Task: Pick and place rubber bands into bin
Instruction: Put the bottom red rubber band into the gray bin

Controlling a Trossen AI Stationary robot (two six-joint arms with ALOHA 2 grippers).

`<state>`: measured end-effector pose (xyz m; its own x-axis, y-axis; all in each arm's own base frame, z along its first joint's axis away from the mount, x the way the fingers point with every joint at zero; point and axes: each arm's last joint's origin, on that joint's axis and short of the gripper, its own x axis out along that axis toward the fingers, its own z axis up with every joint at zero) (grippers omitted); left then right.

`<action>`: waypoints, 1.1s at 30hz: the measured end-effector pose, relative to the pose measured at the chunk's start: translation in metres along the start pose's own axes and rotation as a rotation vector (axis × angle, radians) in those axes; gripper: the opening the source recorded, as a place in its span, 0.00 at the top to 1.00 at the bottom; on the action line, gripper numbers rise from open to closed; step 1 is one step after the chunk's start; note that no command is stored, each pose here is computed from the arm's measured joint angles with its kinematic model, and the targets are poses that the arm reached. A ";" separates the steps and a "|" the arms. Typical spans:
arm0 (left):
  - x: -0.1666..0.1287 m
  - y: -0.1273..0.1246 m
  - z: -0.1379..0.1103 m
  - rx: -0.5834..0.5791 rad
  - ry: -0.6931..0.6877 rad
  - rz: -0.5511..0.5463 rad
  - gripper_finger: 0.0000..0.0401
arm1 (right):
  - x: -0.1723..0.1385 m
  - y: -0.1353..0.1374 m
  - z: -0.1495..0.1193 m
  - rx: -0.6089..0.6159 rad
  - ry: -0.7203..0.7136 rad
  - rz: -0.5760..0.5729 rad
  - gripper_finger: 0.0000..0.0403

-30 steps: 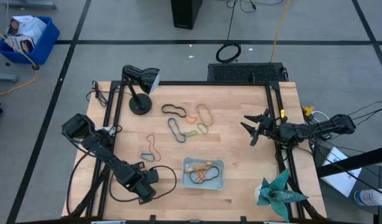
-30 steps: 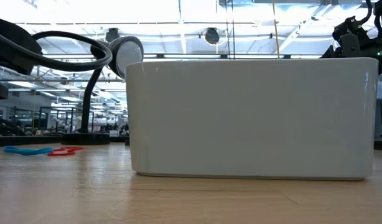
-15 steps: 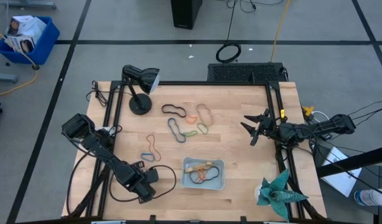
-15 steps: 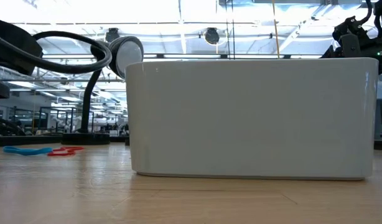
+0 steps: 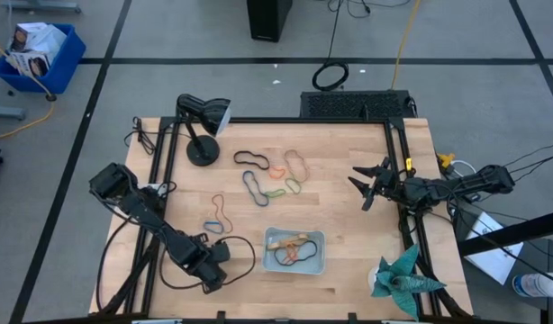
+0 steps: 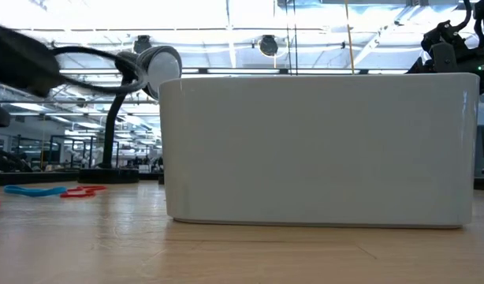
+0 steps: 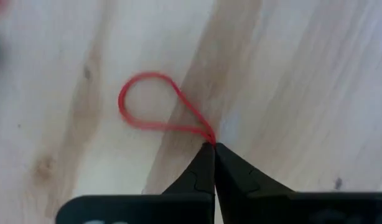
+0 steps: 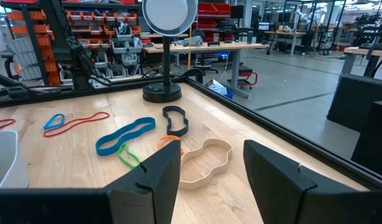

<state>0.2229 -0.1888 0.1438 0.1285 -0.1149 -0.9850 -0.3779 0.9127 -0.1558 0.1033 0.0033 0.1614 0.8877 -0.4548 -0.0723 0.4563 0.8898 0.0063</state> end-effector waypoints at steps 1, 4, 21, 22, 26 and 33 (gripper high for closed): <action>-0.006 0.001 0.003 -0.020 -0.024 -0.017 0.99 | 0.000 0.000 0.000 0.000 0.000 0.000 0.58; -0.026 0.003 0.011 -0.059 -0.094 -0.081 0.99 | 0.000 0.000 0.000 0.000 0.000 -0.001 0.58; -0.118 0.007 0.068 0.373 -0.799 -0.377 1.00 | 0.000 0.000 -0.001 -0.004 0.006 -0.003 0.58; -0.121 0.008 0.073 0.391 -0.836 -0.390 1.00 | 0.000 0.000 -0.001 -0.004 0.006 -0.004 0.58; -0.128 0.014 0.086 0.424 -0.926 -0.380 1.00 | 0.001 0.000 0.000 -0.004 0.005 -0.004 0.58; -0.112 0.020 0.110 0.444 -0.925 -0.368 1.00 | 0.001 0.000 -0.001 -0.007 0.007 -0.004 0.58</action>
<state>0.3013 -0.1143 0.2595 0.8764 -0.2401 -0.4174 0.1659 0.9643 -0.2063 0.1041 0.0034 0.1607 0.8854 -0.4581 -0.0793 0.4595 0.8882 -0.0009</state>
